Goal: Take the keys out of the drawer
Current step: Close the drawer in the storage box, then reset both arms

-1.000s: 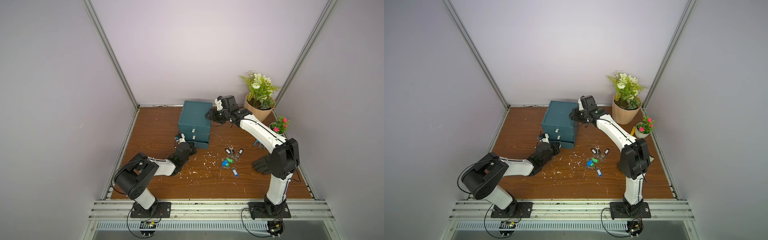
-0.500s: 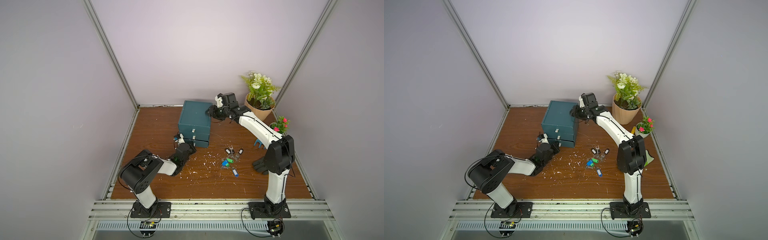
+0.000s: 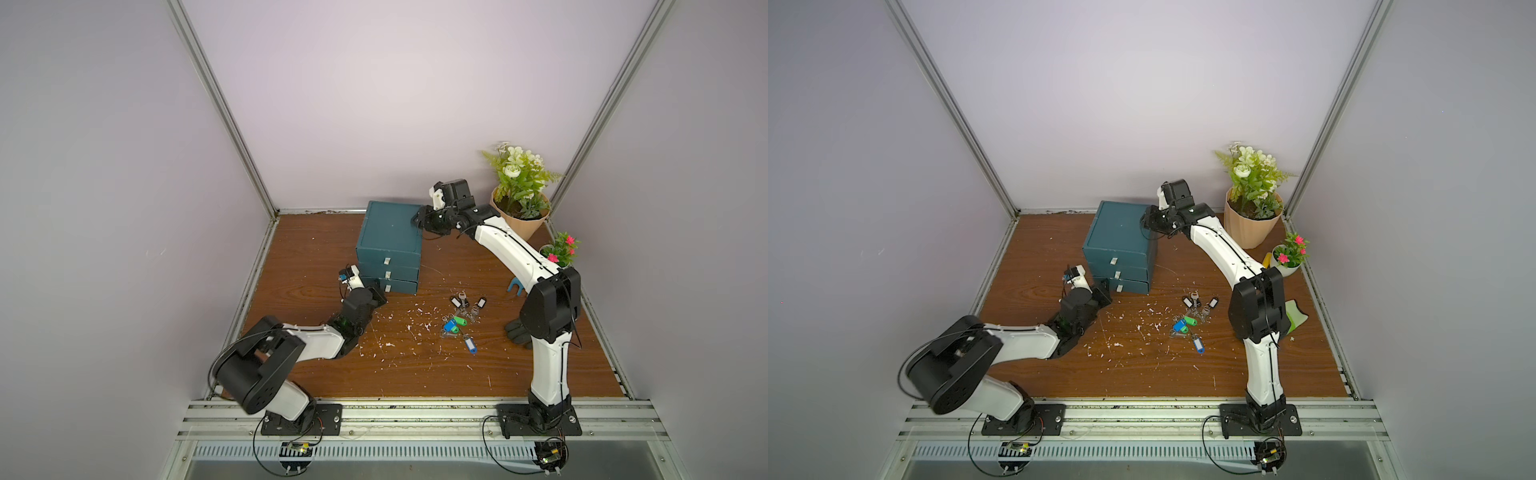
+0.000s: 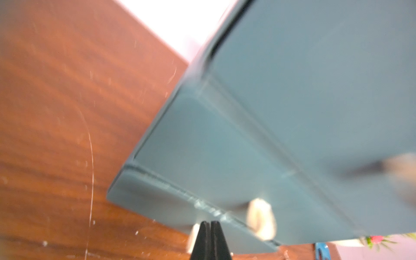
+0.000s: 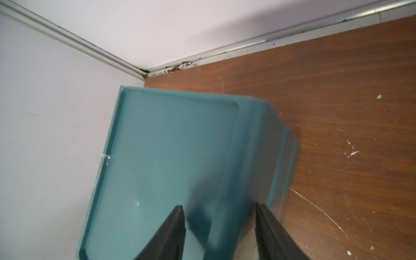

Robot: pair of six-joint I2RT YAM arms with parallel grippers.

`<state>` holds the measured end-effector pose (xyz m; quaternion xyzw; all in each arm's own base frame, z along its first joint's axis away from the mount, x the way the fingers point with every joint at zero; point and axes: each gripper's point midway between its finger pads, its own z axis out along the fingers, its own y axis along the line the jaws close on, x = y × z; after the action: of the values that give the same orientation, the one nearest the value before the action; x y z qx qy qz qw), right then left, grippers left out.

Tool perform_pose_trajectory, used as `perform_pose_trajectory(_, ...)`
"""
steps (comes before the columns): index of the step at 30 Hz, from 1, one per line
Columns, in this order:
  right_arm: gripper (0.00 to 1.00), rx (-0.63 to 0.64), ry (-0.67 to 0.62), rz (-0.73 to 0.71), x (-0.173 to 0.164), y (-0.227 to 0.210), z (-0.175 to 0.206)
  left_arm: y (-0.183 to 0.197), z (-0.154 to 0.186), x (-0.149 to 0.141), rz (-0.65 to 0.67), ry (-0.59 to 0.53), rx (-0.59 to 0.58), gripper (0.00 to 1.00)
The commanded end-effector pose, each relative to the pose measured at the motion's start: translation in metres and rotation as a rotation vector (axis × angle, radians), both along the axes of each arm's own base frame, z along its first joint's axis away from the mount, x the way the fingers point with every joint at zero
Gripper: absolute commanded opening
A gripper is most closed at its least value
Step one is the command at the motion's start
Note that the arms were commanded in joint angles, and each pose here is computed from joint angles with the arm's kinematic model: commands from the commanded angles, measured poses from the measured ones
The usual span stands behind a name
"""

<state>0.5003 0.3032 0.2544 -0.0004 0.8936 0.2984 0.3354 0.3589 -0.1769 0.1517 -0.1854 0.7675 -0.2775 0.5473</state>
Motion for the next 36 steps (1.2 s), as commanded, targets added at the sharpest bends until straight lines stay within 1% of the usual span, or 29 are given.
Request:
perform_pose_trajectory(1, 0.54, -0.003, -0.165, -0.061, 0.018, -0.018, 0.066, 0.037, 0.041, 0.005, 0.105, 0.008, 0.293, 0.04)
perform_pose_trajectory(3, 0.55, -0.005, -0.233, -0.104, 0.026, -0.037, 0.094, 0.069, 0.070, 0.006, 0.204, -0.005, 0.381, 0.06)
perform_pose_trajectory(5, 0.55, -0.033, -0.280, -0.162, 0.031, -0.065, 0.112, 0.098, 0.088, 0.009, 0.263, -0.019, 0.441, 0.08)
perform_pose_trajectory(6, 0.56, -0.065, -0.295, -0.198, 0.032, -0.085, 0.115, 0.114, 0.092, 0.011, 0.296, -0.019, 0.465, 0.09)
perform_pose_trajectory(8, 0.56, -0.145, -0.307, -0.252, 0.034, -0.125, 0.100, 0.140, 0.087, 0.016, 0.335, -0.004, 0.519, 0.15)
perform_pose_trajectory(10, 0.55, -0.283, -0.337, -0.306, 0.031, -0.170, 0.067, 0.168, 0.076, 0.019, 0.388, 0.019, 0.601, 0.17)
perform_pose_trajectory(11, 0.55, -0.358, -0.347, -0.368, 0.025, -0.200, 0.047, 0.182, 0.071, 0.019, 0.420, 0.026, 0.650, 0.18)
perform_pose_trajectory(12, 0.55, -0.412, -0.367, -0.422, 0.017, -0.228, 0.027, 0.195, 0.069, 0.020, 0.448, 0.018, 0.706, 0.18)
perform_pose_trajectory(14, 0.56, -0.497, -0.401, -0.490, -0.004, -0.270, -0.012, 0.217, 0.062, 0.018, 0.489, 0.007, 0.793, 0.20)
perform_pose_trajectory(16, 0.56, -0.589, -0.426, -0.531, -0.027, -0.301, -0.050, 0.234, 0.047, 0.015, 0.498, 0.009, 0.842, 0.26)
perform_pose_trajectory(17, 0.56, -0.644, -0.410, -0.530, -0.040, -0.313, -0.073, 0.241, 0.035, 0.014, 0.503, 0.033, 0.851, 0.29)
perform_pose_trajectory(18, 0.56, -0.687, -0.382, -0.526, -0.050, -0.322, -0.095, 0.244, 0.019, 0.013, 0.490, 0.065, 0.877, 0.29)
perform_pose_trajectory(20, 0.56, -0.703, -0.314, -0.508, -0.063, -0.332, -0.127, 0.243, -0.005, 0.012, 0.447, 0.110, 0.922, 0.30)
perform_pose_trajectory(21, 0.56, -0.693, -0.300, -0.471, -0.067, -0.328, -0.139, 0.240, -0.014, 0.011, 0.424, 0.114, 0.923, 0.30)
perform_pose_trajectory(22, 0.56, -0.680, -0.312, -0.437, -0.069, -0.323, -0.145, 0.237, -0.020, 0.010, 0.410, 0.092, 0.911, 0.31)
perform_pose_trajectory(23, 0.56, -0.654, -0.340, -0.405, -0.072, -0.316, -0.150, 0.231, -0.023, 0.008, 0.392, 0.033, 0.885, 0.33)
perform_pose_trajectory(25, 0.56, -0.570, -0.420, -0.371, -0.077, -0.303, -0.153, 0.219, -0.023, 0.017, 0.295, -0.012, 0.875, 0.35)
perform_pose_trajectory(26, 0.56, -0.533, -0.471, -0.369, -0.076, -0.299, -0.151, 0.220, -0.025, 0.022, 0.284, -0.002, 0.887, 0.35)
perform_pose_trajectory(27, 0.56, -0.526, -0.464, -0.342, -0.074, -0.295, -0.154, 0.222, -0.027, 0.025, 0.275, 0.011, 0.877, 0.35)
perform_pose_trajectory(28, 0.56, -0.523, -0.432, -0.320, -0.072, -0.294, -0.157, 0.219, -0.029, 0.026, 0.241, 0.007, 0.862, 0.35)
perform_pose_trajectory(30, 0.55, -0.474, -0.482, -0.256, -0.078, -0.285, -0.151, 0.215, -0.025, 0.016, 0.198, -0.052, 0.828, 0.35)
perform_pose_trajectory(32, 0.56, -0.448, -0.570, -0.218, -0.094, -0.277, -0.141, 0.208, -0.014, -0.001, 0.190, -0.137, 0.804, 0.38)
perform_pose_trajectory(33, 0.57, -0.448, -0.613, -0.225, -0.101, -0.277, -0.136, 0.203, -0.010, -0.007, 0.179, -0.168, 0.774, 0.42)
perform_pose_trajectory(34, 0.59, -0.455, -0.639, -0.266, -0.109, -0.283, -0.133, 0.197, -0.004, -0.012, 0.174, -0.217, 0.715, 0.48)
perform_pose_trajectory(35, 0.64, -0.465, -0.654, -0.330, -0.115, -0.291, -0.131, 0.185, -0.001, -0.012, 0.124, -0.264, 0.668, 0.52)
perform_pose_trajectory(36, 0.71, -0.487, -0.653, -0.390, -0.119, -0.299, -0.134, 0.177, -0.001, -0.007, 0.090, -0.273, 0.690, 0.52)
